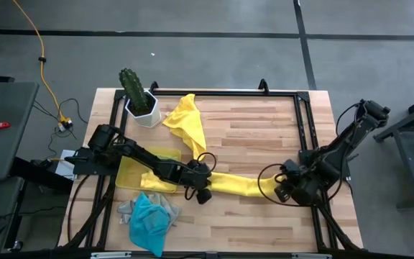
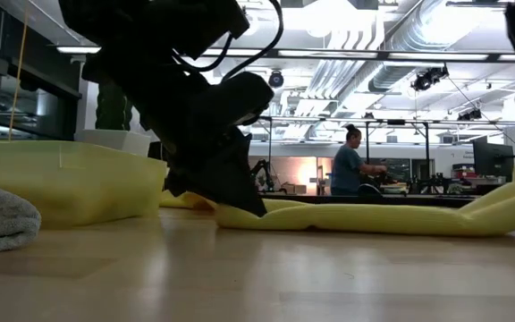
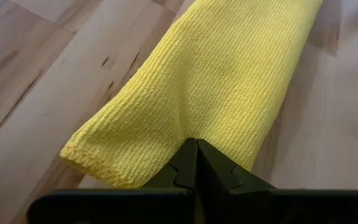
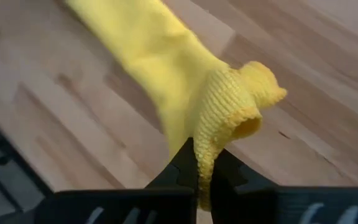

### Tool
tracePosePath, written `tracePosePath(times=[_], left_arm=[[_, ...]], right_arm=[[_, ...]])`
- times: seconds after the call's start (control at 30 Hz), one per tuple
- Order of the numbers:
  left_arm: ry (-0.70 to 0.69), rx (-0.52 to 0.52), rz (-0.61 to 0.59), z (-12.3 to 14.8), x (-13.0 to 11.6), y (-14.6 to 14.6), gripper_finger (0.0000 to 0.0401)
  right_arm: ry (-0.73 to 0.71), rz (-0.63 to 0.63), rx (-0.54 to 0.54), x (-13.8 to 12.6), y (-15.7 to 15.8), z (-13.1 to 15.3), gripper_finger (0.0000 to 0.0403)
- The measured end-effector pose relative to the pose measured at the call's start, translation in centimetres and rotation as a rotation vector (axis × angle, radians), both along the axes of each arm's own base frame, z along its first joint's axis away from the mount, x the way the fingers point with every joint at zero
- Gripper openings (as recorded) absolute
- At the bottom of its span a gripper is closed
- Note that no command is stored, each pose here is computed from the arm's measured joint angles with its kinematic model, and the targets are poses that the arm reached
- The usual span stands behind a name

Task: Fold microfiber towels
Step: Fold the right yellow microfiber towel

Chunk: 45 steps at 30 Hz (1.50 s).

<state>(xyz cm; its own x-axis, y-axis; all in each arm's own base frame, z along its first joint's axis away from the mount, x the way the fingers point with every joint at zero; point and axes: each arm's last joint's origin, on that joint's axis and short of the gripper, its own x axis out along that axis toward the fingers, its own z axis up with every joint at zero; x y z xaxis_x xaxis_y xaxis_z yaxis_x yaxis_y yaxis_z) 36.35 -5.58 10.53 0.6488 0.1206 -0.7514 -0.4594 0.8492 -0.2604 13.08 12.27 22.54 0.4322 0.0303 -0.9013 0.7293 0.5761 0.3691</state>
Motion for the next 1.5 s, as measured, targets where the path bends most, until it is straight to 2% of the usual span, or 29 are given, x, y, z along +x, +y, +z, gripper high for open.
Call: tracePosePath(times=[0.27,0.5,0.63,0.77,0.93,1.0,1.1,1.37,1.5], left_arm=[[-0.042,-0.053,-0.021,0.1,0.4,0.0,0.0],[-0.089,-0.119,-0.136,2.1,1.2,0.0,0.0],[-0.112,-0.11,-0.181,3.6,1.3,0.0,0.0],[-0.085,-0.07,-0.199,5.7,0.2,0.2,0.0],[0.048,0.003,-0.167,7.9,-2.3,0.6,0.0],[0.137,0.032,-0.156,7.9,-3.4,0.6,0.0],[0.182,0.034,-0.159,7.3,-4.0,0.4,0.0],[0.174,-0.036,-0.088,4.6,-2.7,0.1,0.0],[0.182,-0.031,-0.056,4.0,-2.4,0.1,0.0]], right_arm=[[-0.171,-0.018,0.013,3.5,-0.6,0.3,0.0],[-0.262,-0.024,-0.014,7.2,-1.0,-0.7,0.0],[-0.312,-0.02,-0.024,9.1,-1.0,-1.5,0.0],[-0.371,-0.015,-0.025,10.7,-0.9,-2.0,0.0],[-0.452,-0.035,-0.024,12.5,-0.9,-2.7,0.0],[-0.478,-0.034,-0.03,13.1,-0.9,-2.9,0.0],[-0.527,-0.035,-0.025,14.1,-0.9,-3.3,0.0],[-0.555,-0.043,-0.019,15.6,-1.0,-4.8,0.0],[-0.557,-0.025,0.005,16.0,-0.8,-5.3,0.0]])
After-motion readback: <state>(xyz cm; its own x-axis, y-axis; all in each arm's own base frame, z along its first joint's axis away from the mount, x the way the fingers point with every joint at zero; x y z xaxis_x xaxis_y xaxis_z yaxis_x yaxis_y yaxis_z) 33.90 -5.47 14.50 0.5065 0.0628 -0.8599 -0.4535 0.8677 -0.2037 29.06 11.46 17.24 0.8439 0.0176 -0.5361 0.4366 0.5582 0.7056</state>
